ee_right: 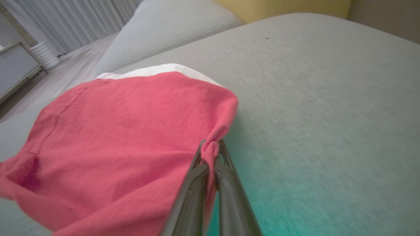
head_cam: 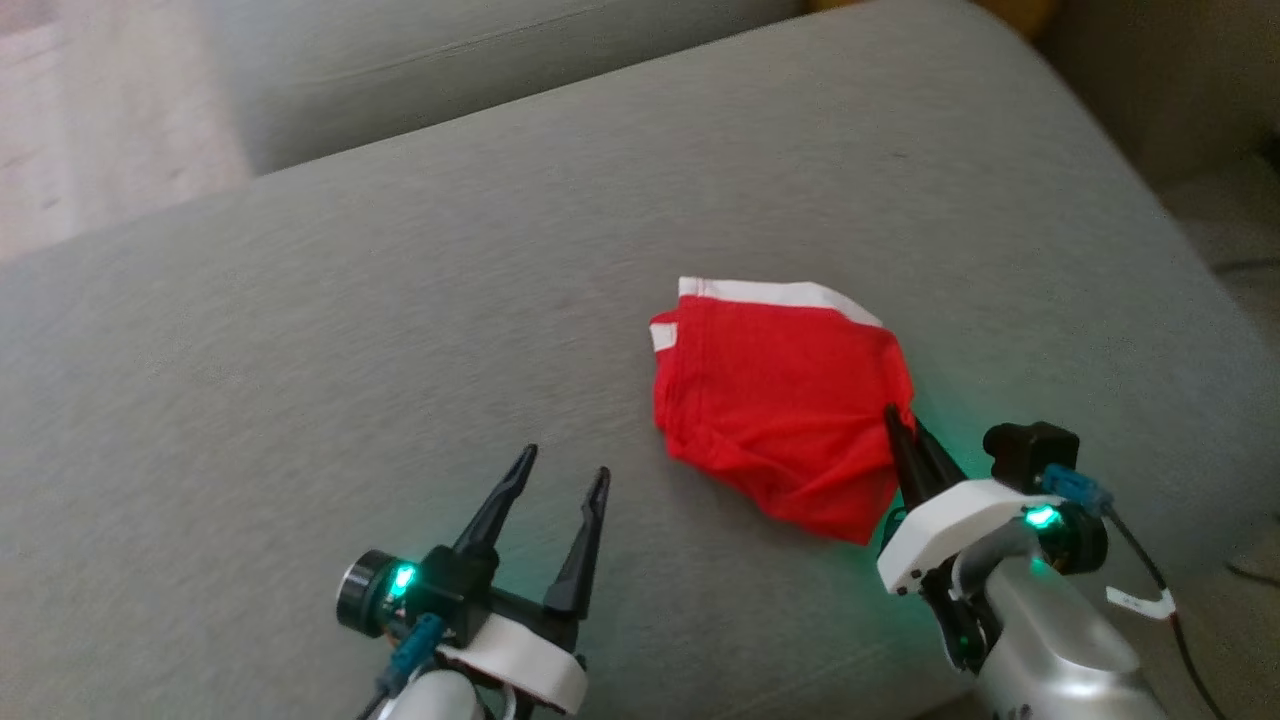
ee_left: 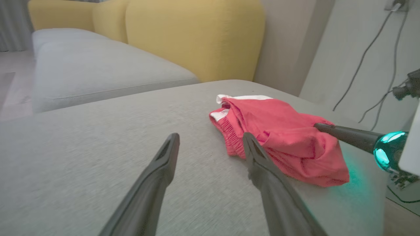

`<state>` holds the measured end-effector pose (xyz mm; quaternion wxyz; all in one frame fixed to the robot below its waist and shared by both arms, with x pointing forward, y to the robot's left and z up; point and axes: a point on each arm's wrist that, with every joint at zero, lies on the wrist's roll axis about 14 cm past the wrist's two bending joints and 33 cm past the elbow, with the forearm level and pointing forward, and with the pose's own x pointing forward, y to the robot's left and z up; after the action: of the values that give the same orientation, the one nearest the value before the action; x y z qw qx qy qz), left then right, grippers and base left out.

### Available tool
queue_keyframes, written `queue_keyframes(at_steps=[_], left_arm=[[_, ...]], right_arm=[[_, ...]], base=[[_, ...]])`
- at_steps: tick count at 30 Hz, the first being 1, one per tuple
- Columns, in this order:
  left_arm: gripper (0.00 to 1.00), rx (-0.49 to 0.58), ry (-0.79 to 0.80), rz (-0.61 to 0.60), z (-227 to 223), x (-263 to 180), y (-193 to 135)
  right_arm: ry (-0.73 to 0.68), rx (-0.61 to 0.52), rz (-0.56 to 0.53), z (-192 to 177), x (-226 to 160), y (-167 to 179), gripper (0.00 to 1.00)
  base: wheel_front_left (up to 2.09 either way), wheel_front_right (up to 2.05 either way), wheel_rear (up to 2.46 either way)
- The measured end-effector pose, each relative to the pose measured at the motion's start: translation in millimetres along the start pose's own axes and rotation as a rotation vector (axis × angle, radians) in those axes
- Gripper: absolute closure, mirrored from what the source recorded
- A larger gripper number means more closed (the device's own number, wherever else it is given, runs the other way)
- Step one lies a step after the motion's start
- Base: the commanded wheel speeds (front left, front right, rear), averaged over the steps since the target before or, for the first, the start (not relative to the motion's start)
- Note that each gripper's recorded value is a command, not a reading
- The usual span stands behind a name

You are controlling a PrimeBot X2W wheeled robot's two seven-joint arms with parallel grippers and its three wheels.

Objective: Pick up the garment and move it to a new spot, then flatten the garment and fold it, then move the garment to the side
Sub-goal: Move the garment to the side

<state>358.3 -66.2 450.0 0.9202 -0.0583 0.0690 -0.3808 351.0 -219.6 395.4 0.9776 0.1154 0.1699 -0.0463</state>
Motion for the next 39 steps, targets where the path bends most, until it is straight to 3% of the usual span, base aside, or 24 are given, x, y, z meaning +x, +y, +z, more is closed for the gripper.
queue_keyframes(at_steps=[6, 20, 26, 31, 39], left_arm=[[0.00, 0.009, 0.009, -0.115, -2, 13, -33], [0.00, -0.017, 0.054, -0.137, -20, 16, -33], [0.00, -0.010, 0.067, -0.090, -27, 15, -14], [0.00, -0.014, 0.082, -0.033, -34, 10, 9], [0.00, -0.028, 0.106, 0.037, -47, 8, 38]], right_arm=[[-0.012, 0.022, -0.073, -1, -18, -25, 1.00], [-0.035, 0.000, -0.129, 16, -7, -44, 1.00], [-0.070, -0.161, -0.141, 60, 27, -59, 1.00], [-0.071, -0.284, -0.239, 96, 45, -108, 1.00], [-0.042, -0.342, -0.376, 116, 58, -162, 1.00]], base=[[0.00, 0.00, 0.00], [0.00, 0.00, 0.00], [0.00, 0.00, 0.00], [0.00, 0.00, 0.00], [0.00, 0.00, 0.00]])
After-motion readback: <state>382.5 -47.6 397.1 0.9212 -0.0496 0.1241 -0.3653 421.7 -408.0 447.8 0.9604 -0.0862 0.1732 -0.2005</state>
